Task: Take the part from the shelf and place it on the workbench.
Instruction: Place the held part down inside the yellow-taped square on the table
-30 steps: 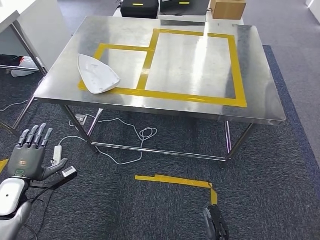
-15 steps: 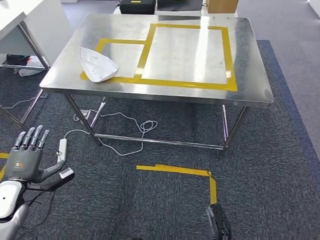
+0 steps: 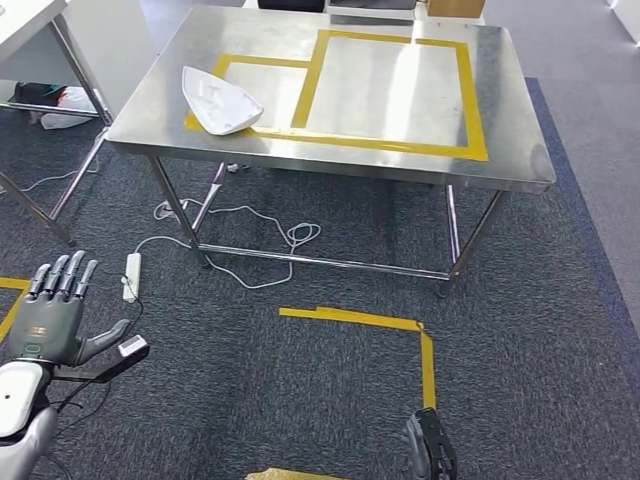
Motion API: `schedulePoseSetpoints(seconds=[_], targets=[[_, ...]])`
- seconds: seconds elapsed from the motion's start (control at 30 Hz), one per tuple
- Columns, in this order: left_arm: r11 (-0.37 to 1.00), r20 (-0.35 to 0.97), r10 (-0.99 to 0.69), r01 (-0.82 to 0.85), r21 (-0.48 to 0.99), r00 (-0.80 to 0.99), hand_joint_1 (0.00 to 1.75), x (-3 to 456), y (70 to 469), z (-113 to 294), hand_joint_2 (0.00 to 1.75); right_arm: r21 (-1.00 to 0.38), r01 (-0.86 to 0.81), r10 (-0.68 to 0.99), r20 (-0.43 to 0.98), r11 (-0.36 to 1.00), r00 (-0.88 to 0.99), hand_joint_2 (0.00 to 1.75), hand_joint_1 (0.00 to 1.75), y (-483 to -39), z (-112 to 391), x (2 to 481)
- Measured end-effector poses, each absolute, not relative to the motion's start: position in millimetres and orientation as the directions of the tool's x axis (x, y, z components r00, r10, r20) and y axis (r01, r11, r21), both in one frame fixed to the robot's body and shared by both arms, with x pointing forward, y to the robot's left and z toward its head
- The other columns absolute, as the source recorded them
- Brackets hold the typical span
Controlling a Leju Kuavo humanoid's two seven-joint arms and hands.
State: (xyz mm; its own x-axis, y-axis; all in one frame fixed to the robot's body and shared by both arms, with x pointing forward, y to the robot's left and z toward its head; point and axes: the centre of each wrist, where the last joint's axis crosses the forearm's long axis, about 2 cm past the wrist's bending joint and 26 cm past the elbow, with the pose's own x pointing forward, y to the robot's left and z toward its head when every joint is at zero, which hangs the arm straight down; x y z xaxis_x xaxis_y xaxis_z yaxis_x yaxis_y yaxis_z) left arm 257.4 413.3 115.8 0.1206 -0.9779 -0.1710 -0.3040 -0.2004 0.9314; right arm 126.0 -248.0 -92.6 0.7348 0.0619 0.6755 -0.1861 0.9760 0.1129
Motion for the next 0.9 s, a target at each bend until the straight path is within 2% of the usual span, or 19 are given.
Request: schedulePoseSetpoints(seconds=[0.6,0.77,0.9], targets=[[-0.175,-0.143,-0.982,-0.286,0.942,0.127,0.00,248.2,415.2,108.9,0.00,0.112,-0.182,0.059,0.678,0.977,0.732,0.00,0.00,-246.7,-92.0,127.6],[-0.055,-0.023,-0.992,-0.260,0.964,0.122,0.00,244.5,412.9,103.1,0.00,0.114,-0.173,0.051,0.678,0.978,0.733,0.00,0.00,-246.6,-92.2,126.7],[0.045,0.073,-0.988,-0.201,0.979,0.134,0.00,231.7,402.6,79.5,0.00,0.114,-0.165,0.045,0.676,0.980,0.736,0.00,0.00,-246.8,-92.8,124.8]])
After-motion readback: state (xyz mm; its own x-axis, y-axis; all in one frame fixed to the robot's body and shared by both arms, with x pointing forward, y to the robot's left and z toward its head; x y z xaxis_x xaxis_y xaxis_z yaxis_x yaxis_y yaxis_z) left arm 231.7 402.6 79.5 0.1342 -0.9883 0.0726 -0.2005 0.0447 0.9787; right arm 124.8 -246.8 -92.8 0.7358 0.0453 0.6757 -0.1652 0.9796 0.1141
